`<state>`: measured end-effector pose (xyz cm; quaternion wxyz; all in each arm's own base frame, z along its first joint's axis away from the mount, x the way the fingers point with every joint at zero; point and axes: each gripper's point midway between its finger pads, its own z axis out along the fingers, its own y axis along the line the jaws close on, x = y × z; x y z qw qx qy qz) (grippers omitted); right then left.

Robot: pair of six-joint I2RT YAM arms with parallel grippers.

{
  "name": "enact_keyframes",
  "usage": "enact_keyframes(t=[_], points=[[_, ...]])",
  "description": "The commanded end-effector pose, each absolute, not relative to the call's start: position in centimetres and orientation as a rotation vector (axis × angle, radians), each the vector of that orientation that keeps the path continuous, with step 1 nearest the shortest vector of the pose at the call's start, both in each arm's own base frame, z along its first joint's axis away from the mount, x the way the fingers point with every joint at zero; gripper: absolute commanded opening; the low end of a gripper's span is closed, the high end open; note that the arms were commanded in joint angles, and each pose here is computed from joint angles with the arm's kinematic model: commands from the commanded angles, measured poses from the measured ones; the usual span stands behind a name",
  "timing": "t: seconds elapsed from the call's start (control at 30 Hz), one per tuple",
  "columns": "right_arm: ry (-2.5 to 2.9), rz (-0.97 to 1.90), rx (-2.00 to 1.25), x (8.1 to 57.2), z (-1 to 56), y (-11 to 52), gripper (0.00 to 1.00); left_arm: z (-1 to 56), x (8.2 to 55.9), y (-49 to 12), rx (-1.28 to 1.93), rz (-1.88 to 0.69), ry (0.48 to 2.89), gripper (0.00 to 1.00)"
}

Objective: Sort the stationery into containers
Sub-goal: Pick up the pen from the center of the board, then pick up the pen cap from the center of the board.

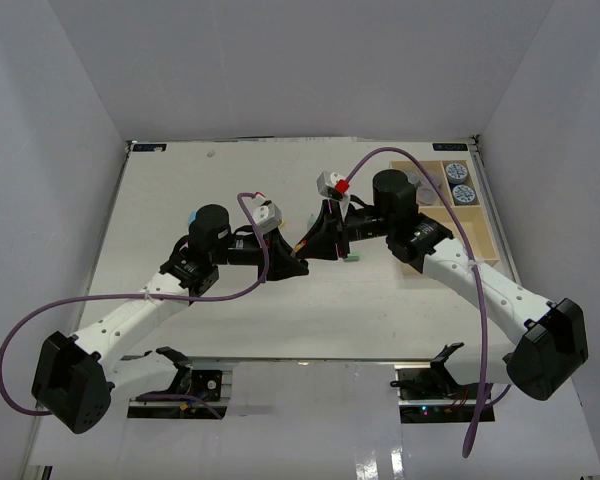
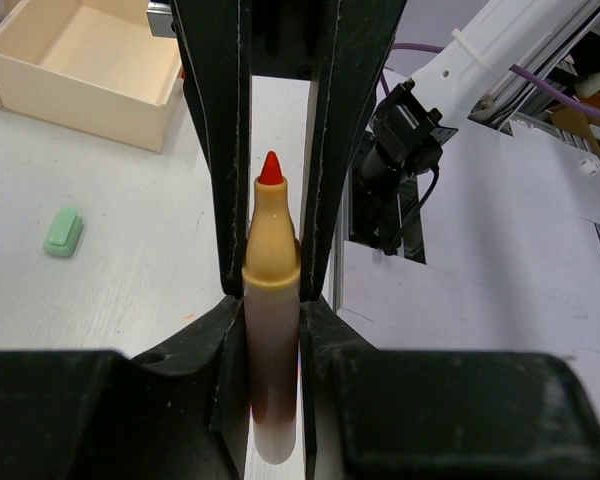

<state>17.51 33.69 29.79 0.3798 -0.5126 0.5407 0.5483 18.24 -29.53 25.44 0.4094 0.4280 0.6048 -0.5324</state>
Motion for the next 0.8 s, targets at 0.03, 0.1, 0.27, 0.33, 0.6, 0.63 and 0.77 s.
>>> enact_keyframes(t=[0.03,0.1,0.27,0.33,0.6,0.63,0.77], points=[[1.316,1.41,-1.332,16.4,31.2,33.6,0.16,26.8,18.5,-29.3,1.076,-1.313,1.474,0.15],[1.316,1.395,-1.324,16.5,31.3,33.5,0.19,26.7,18.5,-29.3,1.076,-1.313,1.474,0.13],[1.329,1.381,-1.314,16.7,31.1,33.3,0.25,26.7,18.4,-29.3,1.078,-1.313,1.474,0.09],[1.327,1.382,-1.316,16.7,31.2,33.2,0.34,26.8,18.4,-29.3,1.079,-1.312,1.472,0.09],[1.36,1.318,-1.266,17.5,31.6,32.3,0.64,26.2,18.7,-29.3,1.072,-1.299,1.495,0.08],[1.361,1.304,-1.254,17.6,31.8,32.0,0.66,26.3,18.8,-29.3,1.07,-1.296,1.496,0.08],[1.423,1.24,-1.189,18.8,31.7,30.8,0.82,25.8,19.2,-29.3,1.055,-1.283,1.522,0.08]])
